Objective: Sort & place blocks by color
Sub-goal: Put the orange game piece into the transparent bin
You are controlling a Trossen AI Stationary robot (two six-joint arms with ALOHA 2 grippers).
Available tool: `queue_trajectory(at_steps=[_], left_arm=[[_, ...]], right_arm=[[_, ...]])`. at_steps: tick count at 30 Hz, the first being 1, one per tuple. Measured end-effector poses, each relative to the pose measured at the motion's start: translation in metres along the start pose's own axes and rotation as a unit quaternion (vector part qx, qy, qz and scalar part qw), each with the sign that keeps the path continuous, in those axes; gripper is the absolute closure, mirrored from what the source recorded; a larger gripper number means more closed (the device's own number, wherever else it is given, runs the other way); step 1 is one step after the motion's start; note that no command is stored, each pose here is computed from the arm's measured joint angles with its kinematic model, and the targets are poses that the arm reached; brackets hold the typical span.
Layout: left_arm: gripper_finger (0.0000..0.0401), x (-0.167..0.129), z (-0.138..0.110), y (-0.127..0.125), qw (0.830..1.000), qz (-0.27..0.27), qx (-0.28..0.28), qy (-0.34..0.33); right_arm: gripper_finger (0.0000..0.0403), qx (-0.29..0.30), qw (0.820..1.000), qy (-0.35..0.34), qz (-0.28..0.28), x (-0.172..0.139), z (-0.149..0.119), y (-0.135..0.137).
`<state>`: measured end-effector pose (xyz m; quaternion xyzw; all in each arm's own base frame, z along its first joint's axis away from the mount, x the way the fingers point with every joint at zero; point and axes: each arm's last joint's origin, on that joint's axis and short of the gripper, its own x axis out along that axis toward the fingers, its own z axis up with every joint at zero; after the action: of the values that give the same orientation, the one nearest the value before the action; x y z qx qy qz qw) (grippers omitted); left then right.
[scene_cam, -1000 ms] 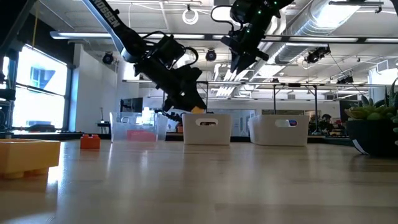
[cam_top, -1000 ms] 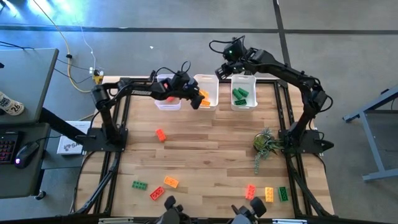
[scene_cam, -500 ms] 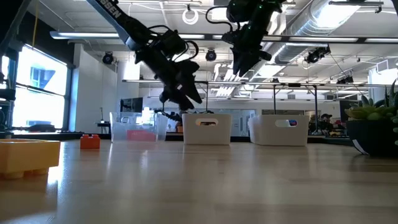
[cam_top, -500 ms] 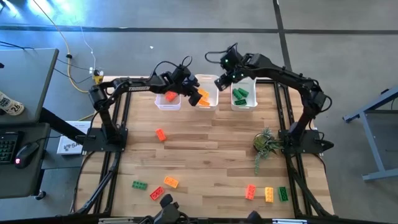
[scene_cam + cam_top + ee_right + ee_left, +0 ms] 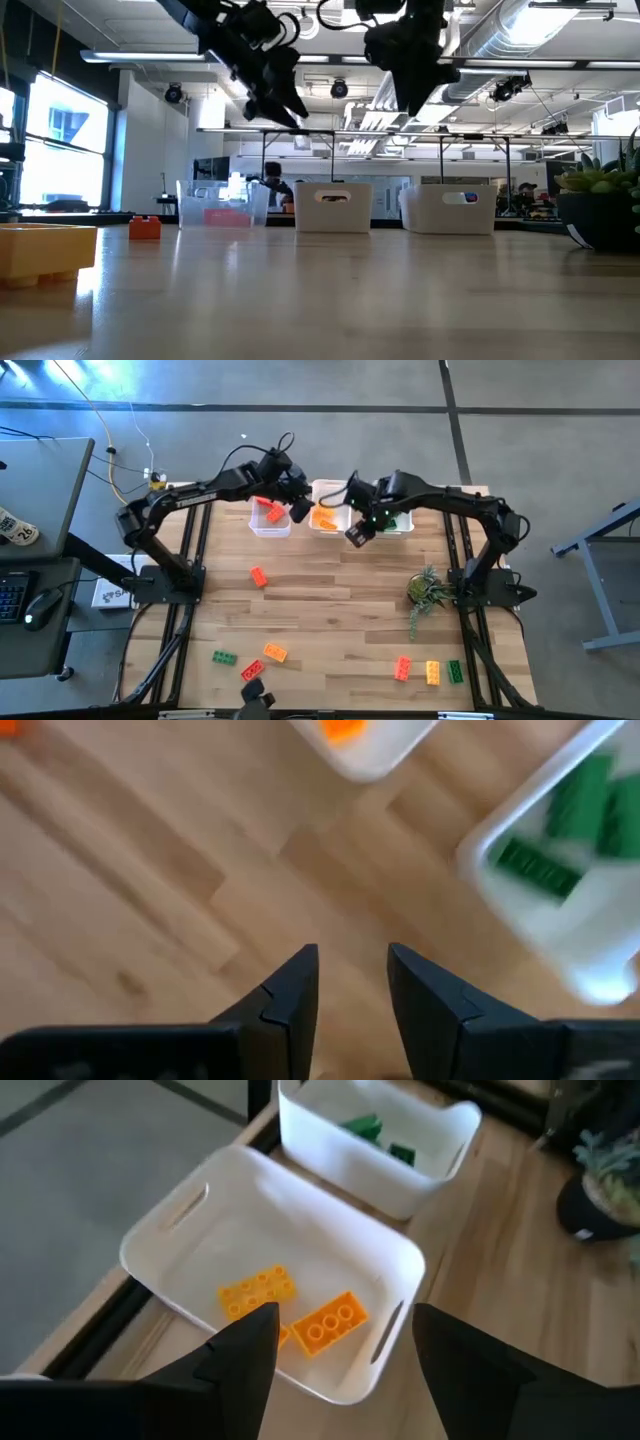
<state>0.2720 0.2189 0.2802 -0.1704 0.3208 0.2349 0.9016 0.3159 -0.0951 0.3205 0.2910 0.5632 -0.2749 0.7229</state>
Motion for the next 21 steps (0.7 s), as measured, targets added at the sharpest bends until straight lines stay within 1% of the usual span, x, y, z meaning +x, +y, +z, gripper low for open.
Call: queue_trajectory(at_steps=[2,6,10,17,21], left_arm=[[0.0184,-0.008,0.002,-0.003,1.0,-0.002,0.0,-0.01],[0.0184,-0.02,0.002,-0.008,1.0,-0.005,0.005,-0.007],[0.0184,-0.027,0.001,-0.011,1.0,-0.006,0.007,-0.001],[0.0184,-0.027,0.001,-0.013,1.0,-0.008,0.005,0.002],[0.0184,-0.026,0.001,-0.017,1.0,-0.013,0.009,0.001]], right_arm=[[0.0295,0.015,1.0,0.017,0.008,0.0,-0.009,0.011],[0.0295,0.034,0.998,0.05,0.03,-0.001,-0.028,0.034],[0.0295,0.048,0.996,0.071,0.03,-0.003,-0.05,0.056],[0.0295,0.044,0.993,0.108,-0.011,-0.007,-0.092,0.082],[0.0295,0.039,0.992,0.11,-0.057,-0.011,-0.117,0.091]])
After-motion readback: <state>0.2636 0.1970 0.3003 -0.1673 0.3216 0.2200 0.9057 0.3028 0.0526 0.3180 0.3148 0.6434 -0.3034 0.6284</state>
